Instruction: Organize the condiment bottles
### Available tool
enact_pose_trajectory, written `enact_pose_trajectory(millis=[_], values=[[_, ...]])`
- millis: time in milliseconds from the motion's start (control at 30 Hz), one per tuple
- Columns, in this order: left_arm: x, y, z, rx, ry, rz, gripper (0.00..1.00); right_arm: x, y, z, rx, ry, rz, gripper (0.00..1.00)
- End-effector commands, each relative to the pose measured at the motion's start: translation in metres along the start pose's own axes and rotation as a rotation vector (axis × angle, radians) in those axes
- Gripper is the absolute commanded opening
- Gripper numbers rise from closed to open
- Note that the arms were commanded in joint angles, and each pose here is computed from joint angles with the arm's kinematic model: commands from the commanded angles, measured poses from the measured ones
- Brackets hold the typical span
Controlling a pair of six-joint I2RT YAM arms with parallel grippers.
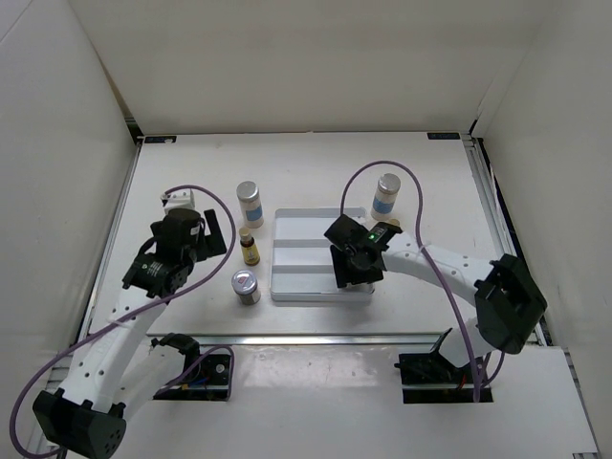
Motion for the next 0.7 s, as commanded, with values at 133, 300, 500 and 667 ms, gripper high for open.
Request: enact_pose_trajectory(millis=[133, 300, 500, 667], values=[[0.000, -0.005, -0.003, -0.019, 0.003, 0.042, 1.00, -0.005, 0.007, -0.009, -0.027, -0.012, -0.004, 0.00], [0.004, -0.010, -0.003, -0.045, 0.051, 0.106, 1.00, -0.011, 0.004, -0.009, -0.029, 0.039, 0.076, 0.14], [0.019, -0.023, 0.003, -0.038, 0.108, 0.276, 1.00, -0.005, 0.003, -0.015, -0.016, 0.020, 0.130, 0.75], [0.036, -0.014, 0.004, -0.004, 0.041, 0.258, 1.00, 0.026, 0.002, -0.018, 0.016, -0.134, 0.158, 1.00]])
Point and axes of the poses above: each gripper's point midway between its finger pads, its own x axis back along the fingers, its own y axis along the line the jaws close on, z = x × y, the point moved 10 cm from there along x, back along the fingers, and after that the axes turned 11 degrees about x, right-handed, at the moved point
